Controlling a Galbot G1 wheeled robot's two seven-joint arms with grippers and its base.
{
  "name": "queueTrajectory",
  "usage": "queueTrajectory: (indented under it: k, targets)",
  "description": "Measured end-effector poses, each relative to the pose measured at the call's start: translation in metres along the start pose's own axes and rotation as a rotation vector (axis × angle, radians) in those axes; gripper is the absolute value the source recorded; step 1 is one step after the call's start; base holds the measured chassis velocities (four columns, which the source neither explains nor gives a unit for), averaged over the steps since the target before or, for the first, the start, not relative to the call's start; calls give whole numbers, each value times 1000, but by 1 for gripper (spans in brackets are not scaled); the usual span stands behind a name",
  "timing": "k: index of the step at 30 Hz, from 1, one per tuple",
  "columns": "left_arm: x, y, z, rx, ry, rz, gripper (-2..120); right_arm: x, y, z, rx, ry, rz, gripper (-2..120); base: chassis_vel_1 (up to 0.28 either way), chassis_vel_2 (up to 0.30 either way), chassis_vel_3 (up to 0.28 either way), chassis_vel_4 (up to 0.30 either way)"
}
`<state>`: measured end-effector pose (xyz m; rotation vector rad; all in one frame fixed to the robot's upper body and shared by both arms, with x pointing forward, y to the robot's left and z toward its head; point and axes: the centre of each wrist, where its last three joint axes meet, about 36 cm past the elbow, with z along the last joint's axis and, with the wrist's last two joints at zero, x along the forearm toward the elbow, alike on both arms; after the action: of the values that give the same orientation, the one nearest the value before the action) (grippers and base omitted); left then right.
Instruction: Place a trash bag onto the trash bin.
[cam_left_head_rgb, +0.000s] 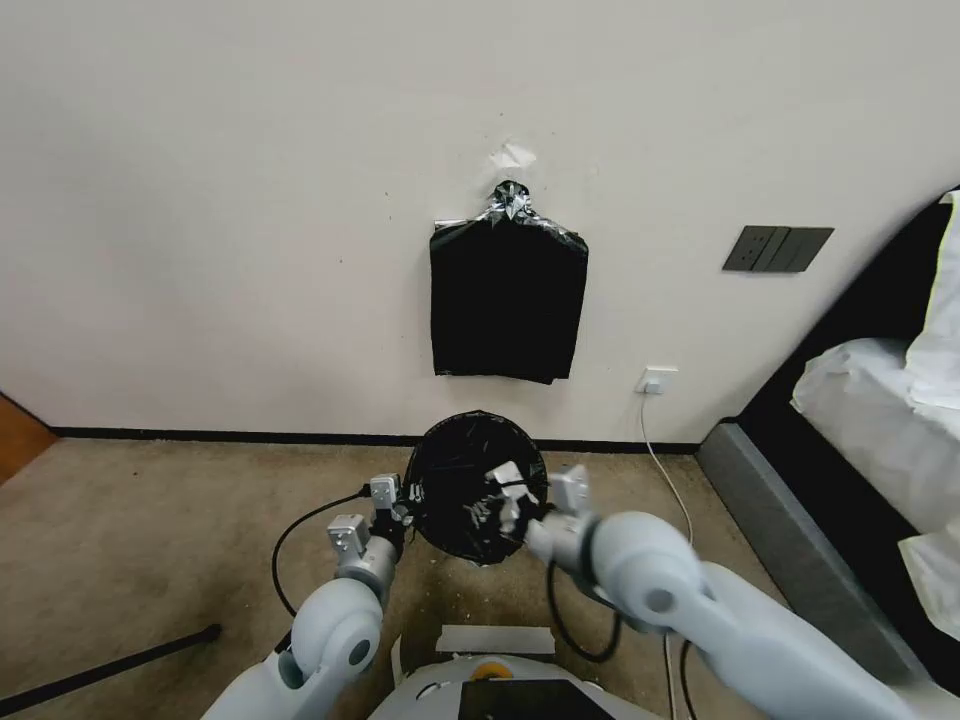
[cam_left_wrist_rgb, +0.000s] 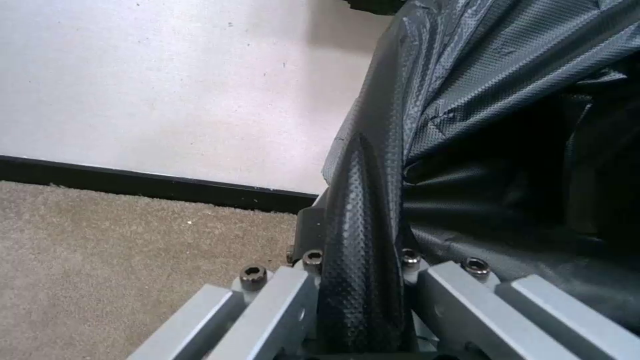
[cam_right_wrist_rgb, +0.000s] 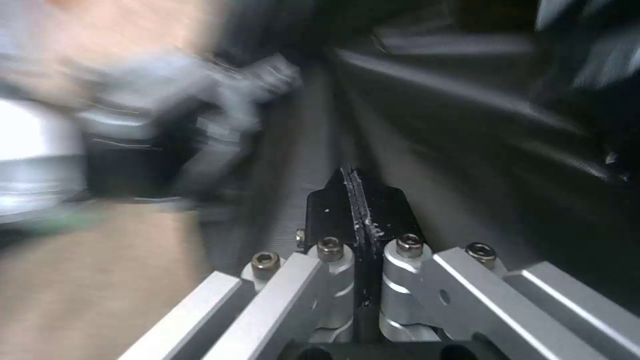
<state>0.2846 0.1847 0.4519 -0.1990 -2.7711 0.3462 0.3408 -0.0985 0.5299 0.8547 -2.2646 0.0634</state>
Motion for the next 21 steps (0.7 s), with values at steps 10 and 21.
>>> queueTrajectory:
  k: [10, 21]
  targets:
    - [1, -1, -2, 0, -3, 7, 1, -27, 8, 3, 68, 40, 130, 0, 0, 0, 0, 0]
    - [2, -3, -3, 14, -3, 14, 1, -64, 1, 2, 94, 86, 242, 0, 0, 0, 0, 0]
